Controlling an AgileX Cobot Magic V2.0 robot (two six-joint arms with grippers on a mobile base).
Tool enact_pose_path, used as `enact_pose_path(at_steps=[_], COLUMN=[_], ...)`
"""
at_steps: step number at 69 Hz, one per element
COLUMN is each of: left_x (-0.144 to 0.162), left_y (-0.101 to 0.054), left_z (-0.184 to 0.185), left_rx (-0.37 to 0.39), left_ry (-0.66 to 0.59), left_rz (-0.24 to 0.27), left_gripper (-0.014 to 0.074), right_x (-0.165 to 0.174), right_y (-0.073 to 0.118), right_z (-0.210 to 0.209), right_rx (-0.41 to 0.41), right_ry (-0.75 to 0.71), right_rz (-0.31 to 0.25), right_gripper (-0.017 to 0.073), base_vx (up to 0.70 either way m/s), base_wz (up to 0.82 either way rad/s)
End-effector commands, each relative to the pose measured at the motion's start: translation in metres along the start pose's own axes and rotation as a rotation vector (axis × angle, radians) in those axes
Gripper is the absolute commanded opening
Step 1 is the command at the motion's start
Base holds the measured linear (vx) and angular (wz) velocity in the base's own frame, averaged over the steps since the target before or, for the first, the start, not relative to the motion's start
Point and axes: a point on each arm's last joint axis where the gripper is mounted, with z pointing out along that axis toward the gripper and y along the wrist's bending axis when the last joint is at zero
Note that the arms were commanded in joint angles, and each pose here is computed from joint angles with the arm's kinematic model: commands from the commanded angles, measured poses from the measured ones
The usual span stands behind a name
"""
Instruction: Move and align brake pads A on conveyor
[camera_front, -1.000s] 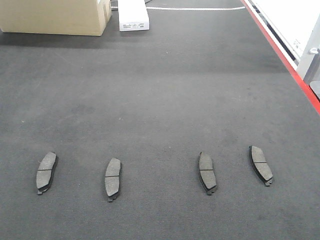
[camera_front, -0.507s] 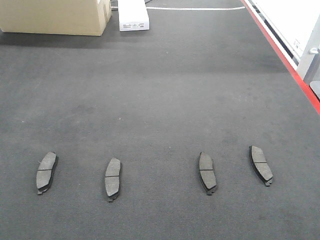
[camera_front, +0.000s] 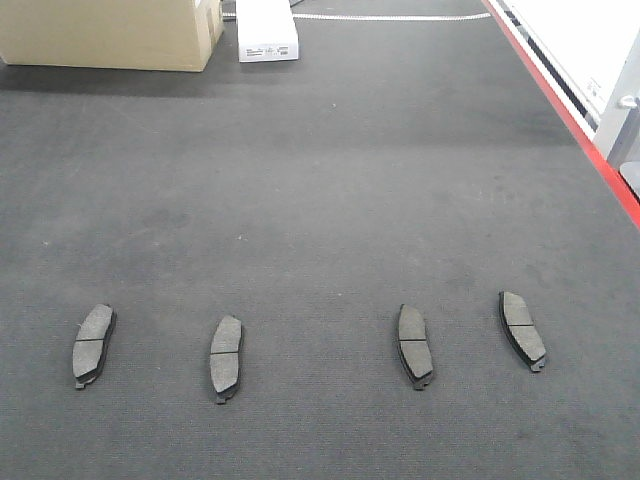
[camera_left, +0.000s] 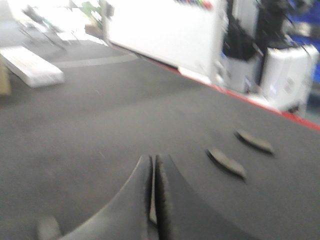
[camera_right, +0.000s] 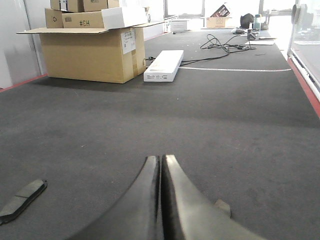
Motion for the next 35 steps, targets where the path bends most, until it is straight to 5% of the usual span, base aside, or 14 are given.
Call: enact_pose_path(at_steps=[1, 12, 35], left_x=[-0.007, 0.032, 0.087], left_y=[-0.003, 0.003, 0.025], left_z=[0.008, 0.029, 0.037], left_rx=[-0.051, -0.198, -0.527], left_ry=[-0.116, -0.095, -0.052], left_rz=[0.045, 0.093, 0.043], left_gripper=[-0.0006, -0.0006, -0.0006], right_x=[-0.014, -0.014, -0.014], right_y=[0.001, 0.001, 0.001], right_z=[-0.002, -0.002, -0.002], right_rx=[-0.013, -0.013, -0.013], right_ry=[-0.08, -0.08, -0.08], right_rz=[-0.014, -0.014, -0.014], right_gripper=[-0.001, -0.001, -0.001], base_vx=[0.0, 0.0, 0.0], base_wz=[0.0, 0.0, 0.0])
